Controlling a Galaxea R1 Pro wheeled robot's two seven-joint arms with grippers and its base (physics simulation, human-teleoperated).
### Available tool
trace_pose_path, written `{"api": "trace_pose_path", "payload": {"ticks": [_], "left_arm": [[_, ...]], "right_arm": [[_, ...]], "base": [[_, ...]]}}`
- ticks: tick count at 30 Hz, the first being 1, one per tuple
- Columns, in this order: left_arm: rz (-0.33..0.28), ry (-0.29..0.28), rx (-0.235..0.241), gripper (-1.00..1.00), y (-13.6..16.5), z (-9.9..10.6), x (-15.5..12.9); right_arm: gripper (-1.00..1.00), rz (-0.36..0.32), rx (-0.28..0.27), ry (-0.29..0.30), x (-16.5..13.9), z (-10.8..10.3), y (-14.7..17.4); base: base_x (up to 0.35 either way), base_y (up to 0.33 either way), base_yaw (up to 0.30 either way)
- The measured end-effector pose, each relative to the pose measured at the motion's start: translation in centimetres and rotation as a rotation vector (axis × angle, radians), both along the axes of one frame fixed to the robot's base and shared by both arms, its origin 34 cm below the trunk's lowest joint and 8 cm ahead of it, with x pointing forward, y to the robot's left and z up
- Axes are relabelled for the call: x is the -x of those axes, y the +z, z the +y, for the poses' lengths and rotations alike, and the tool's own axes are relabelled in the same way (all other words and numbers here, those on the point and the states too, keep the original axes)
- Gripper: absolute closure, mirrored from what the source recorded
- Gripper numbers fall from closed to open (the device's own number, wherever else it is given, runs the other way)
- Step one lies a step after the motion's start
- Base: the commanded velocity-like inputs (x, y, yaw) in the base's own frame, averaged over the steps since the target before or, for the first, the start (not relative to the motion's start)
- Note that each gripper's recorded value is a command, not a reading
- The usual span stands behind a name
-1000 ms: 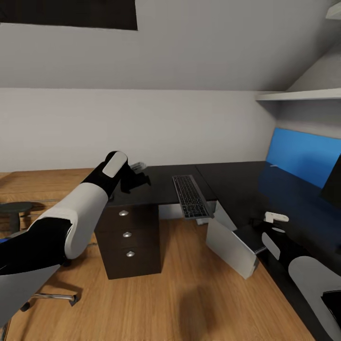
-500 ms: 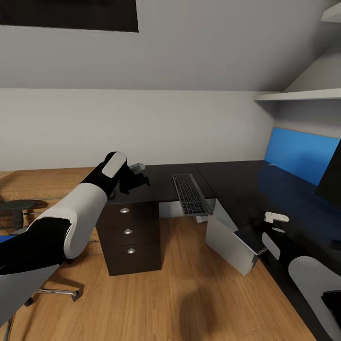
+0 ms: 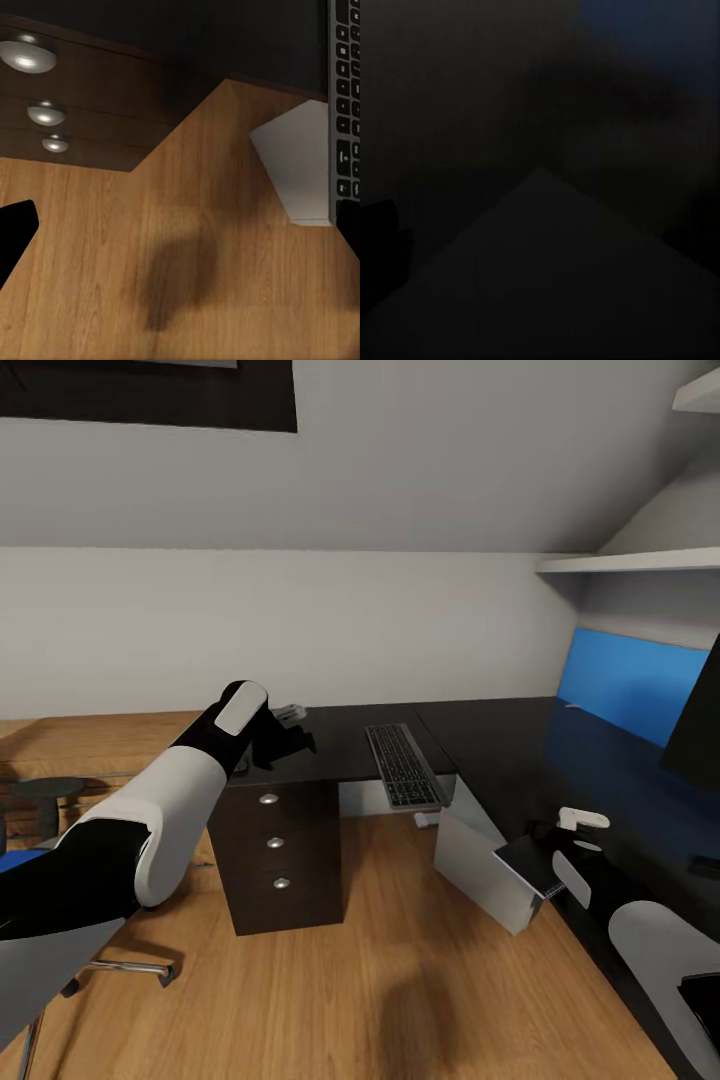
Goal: In the bedroom, organize the workspace by keeping the computer under the desk, ensuring the monitor is on the desk, placing the keyboard on the desk next to the monitor, placing the mouse on the desk next to the keyboard, moving the folder from the swivel chair onto the desk next to the mouse, stacking the notebook on top of the folder with the pen on top of the notebook, and positioning the swivel chair next to the desk.
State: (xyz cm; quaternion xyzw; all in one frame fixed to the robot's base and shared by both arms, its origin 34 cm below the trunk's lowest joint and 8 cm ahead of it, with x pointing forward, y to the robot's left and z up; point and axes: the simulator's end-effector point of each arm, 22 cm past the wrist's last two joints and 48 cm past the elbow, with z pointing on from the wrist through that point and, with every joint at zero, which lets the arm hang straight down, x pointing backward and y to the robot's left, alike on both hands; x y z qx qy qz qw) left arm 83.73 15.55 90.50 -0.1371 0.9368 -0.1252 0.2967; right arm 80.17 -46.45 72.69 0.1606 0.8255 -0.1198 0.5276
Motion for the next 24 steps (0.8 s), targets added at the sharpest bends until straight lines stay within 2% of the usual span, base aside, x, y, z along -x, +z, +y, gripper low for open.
{"api": "trace_pose_path", "payload": {"ticks": [11,24], "left_arm": [[0.002,-0.001,0.004,-1.0,-0.07,-0.08,0.02],[0.011,-0.001,0.005,-1.0,-0.4,-0.1,0.14]], "right_arm": [[-1.0,-0.001,0.001,0.0,-0.01,0.01,-0.02],[-1.0,-0.001,0.001,0.0,-0.01,0.02,0.0]], "base": [[-0.099,0.067,0.0],[-0.014,0.009,0.0]]}}
